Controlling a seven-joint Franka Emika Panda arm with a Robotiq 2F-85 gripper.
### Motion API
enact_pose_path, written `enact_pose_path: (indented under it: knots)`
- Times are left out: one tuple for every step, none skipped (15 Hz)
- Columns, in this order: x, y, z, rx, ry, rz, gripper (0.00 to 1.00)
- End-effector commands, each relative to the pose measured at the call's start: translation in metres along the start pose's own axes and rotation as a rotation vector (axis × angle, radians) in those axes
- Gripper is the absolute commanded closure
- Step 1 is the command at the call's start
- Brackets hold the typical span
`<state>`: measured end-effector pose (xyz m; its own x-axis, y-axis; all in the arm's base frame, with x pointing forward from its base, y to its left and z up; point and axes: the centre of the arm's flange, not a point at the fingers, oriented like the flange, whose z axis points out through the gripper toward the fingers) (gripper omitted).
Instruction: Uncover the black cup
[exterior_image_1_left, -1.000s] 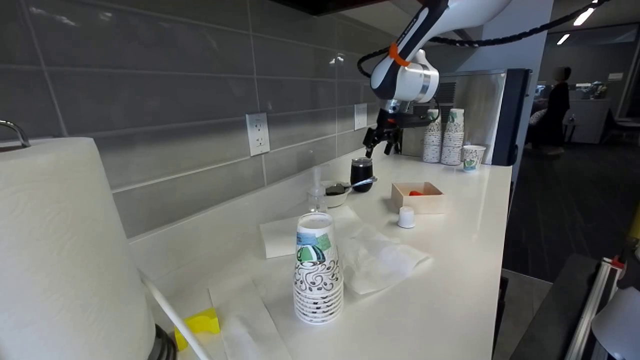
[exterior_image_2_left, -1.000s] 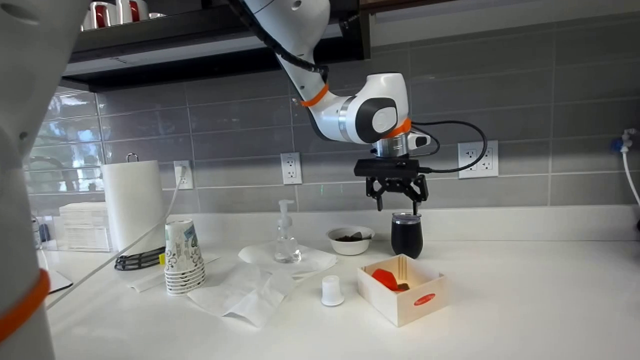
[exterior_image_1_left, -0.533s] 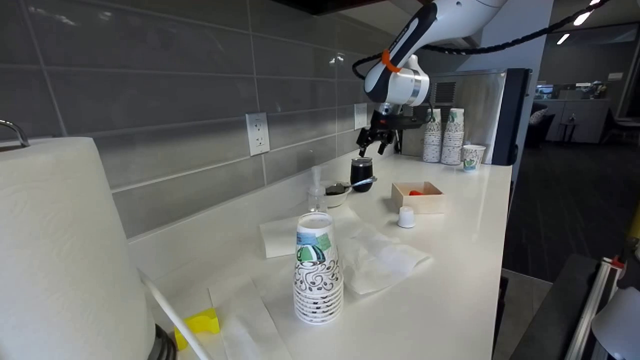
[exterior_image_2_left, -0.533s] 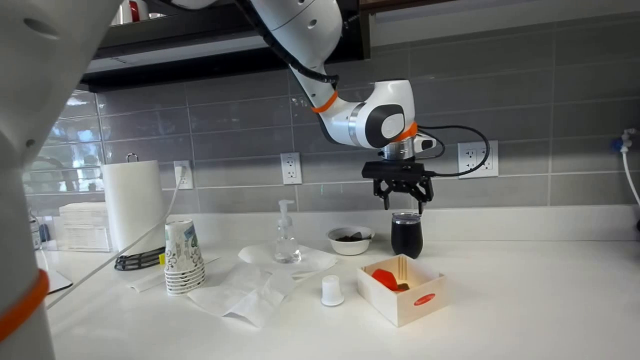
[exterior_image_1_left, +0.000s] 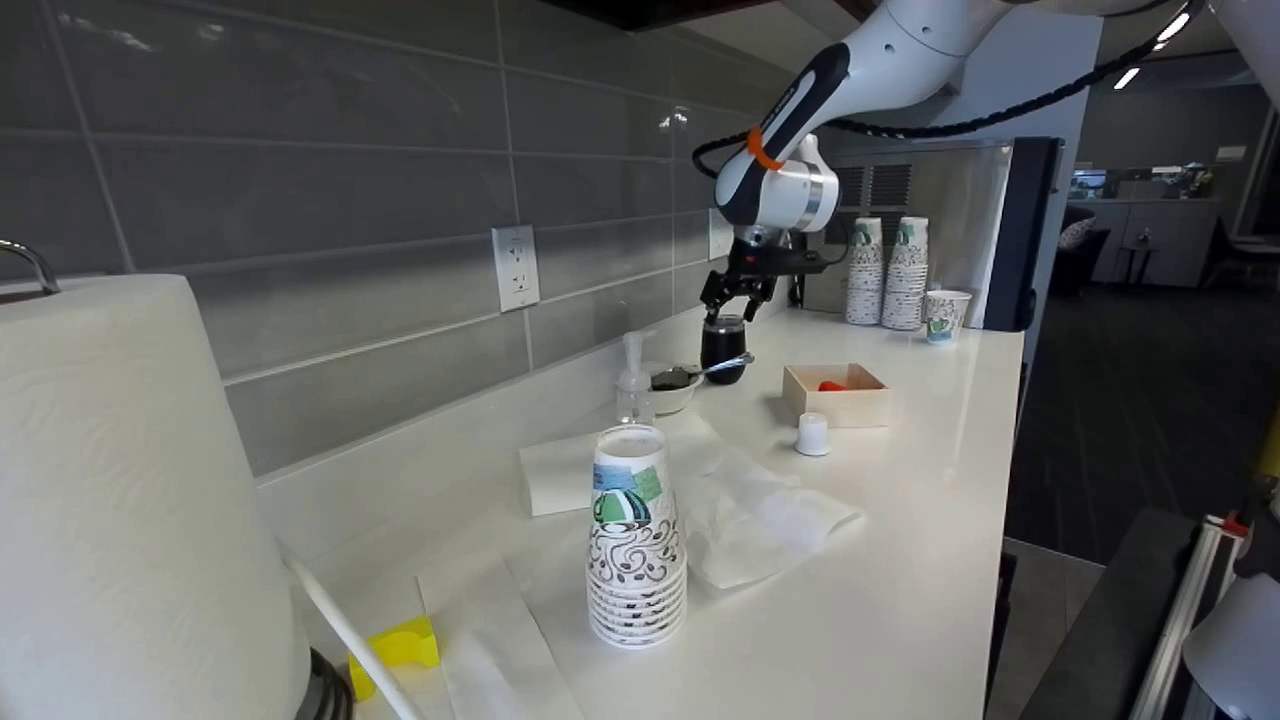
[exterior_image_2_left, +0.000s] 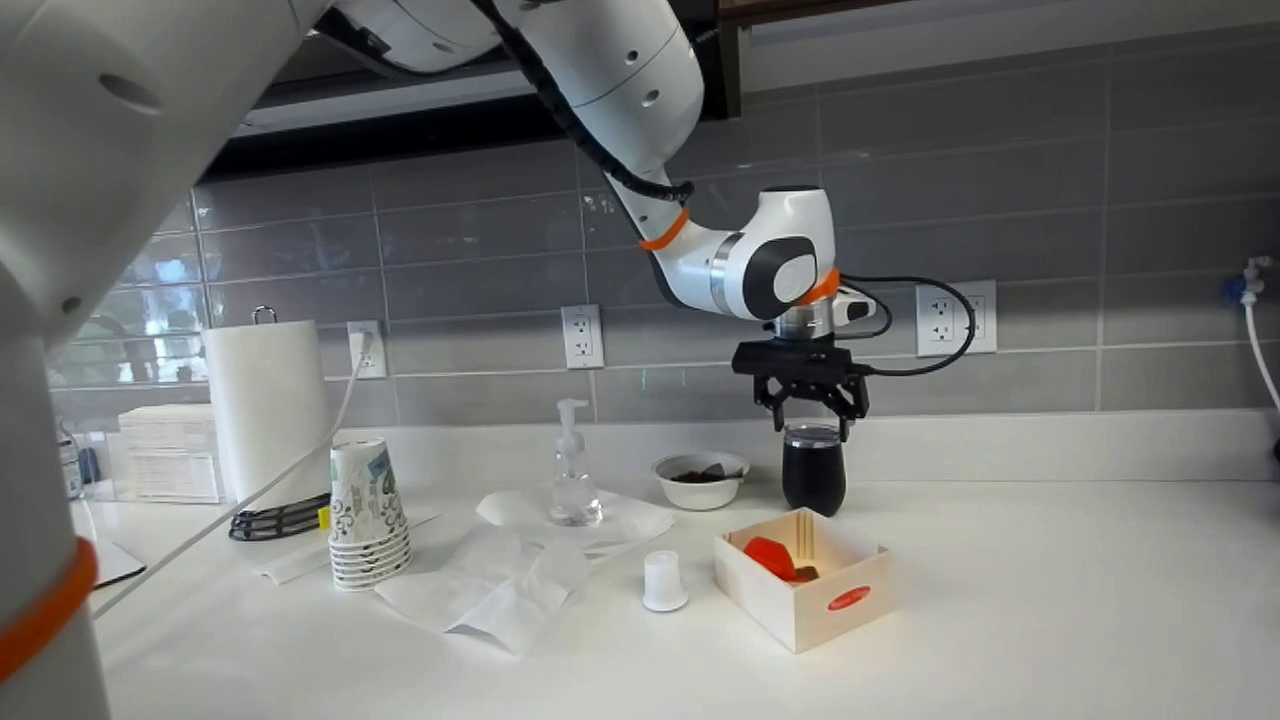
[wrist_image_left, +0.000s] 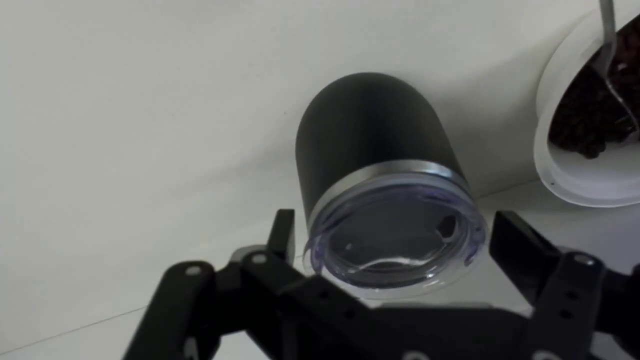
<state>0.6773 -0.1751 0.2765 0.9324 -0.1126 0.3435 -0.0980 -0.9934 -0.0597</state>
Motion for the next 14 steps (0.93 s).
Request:
enact_pose_path:
  knots:
    - [0.008,0.013,0.02,-0.001,0.012,0.023,0.0]
    - [0.006,0.016,0.023,0.0,0.007,0.025,0.0]
    - [0.003,0.017,0.026,-0.002,0.007,0.027,0.0]
    - [0.001,0.019,0.029,-0.004,0.005,0.028,0.0]
    - [-0.001,0.02,0.03,-0.005,0.006,0.028,0.0]
    - [-0.003,0.02,0.03,-0.004,0.01,0.028,0.0]
    - [-0.005,0.021,0.029,-0.005,0.017,0.027,0.0]
    - [0.001,0.018,0.023,-0.007,0.023,0.027,0.0]
    - [0.017,0.008,0.008,-0.008,0.033,0.024,0.0]
    - [0.02,0.005,0.003,-0.009,0.041,0.019,0.0]
    - [0.026,0.001,-0.005,-0.01,0.058,0.015,0.0]
    - [0.03,-0.004,-0.012,-0.01,0.074,0.012,0.0]
    - [0.034,-0.007,-0.019,-0.01,0.088,0.009,0.0]
    - [0.037,-0.01,-0.024,-0.009,0.097,0.006,0.0]
